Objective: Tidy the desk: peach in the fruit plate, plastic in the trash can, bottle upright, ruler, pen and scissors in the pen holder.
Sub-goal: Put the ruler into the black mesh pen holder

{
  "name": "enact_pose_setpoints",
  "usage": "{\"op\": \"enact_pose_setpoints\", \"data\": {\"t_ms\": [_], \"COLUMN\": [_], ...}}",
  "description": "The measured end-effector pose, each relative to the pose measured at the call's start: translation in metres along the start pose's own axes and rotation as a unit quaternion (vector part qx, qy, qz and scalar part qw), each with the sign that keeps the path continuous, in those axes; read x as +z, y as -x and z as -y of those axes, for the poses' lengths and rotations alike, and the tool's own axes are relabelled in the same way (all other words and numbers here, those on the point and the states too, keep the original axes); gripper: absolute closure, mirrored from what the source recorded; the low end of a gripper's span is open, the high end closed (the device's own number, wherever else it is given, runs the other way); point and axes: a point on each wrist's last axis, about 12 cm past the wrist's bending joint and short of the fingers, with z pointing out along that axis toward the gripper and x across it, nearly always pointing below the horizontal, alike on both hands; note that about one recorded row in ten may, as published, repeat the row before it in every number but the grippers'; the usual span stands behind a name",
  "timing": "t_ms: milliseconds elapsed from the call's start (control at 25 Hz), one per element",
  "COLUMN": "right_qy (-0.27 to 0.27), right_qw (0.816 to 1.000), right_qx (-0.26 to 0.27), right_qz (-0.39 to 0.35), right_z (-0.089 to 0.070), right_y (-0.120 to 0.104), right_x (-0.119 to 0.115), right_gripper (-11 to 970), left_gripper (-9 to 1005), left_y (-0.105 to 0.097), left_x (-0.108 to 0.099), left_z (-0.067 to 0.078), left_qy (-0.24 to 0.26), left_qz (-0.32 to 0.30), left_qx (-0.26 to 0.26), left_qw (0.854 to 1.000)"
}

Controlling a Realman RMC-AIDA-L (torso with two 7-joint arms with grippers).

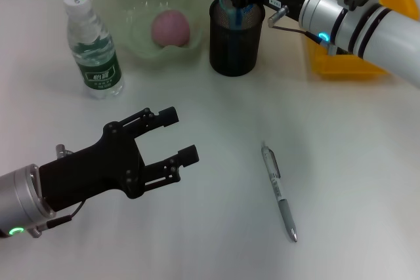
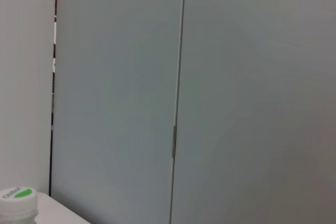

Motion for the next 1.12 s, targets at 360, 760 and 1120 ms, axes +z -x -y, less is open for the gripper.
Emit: {"op": "enact_pose_setpoints", "data": {"t_ms": [360,760,1120], "right_qy": [-0.007,-0.007,-0.010], "right_qw": [1.000,1.000,0.999], "right_qx": [0.006,0.002,0.001], "right_qz": [-0.017,-0.027,-0.036], "right_z": [0.0007,0.0004,0.0005], "right_y": [-0.0042,-0.0054,-0.0065], "right_x": [0.0004,0.0020,0.0035], "right_gripper": [497,492,487], "left_gripper": [211,211,211], "left_y": [-0.0002,0.0006,0.0005], "left_x": [-0.0008,0.0000,0.0003], "left_z": [-0.0002,-0.0008,-0.0007], "left_qy": [0.002,-0.003,-0.004], "left_qz": [-0.001,-0.005,-0.005], "left_qx": [0.001,0.004,0.004], "left_qw": [1.000,1.000,1.000]}}
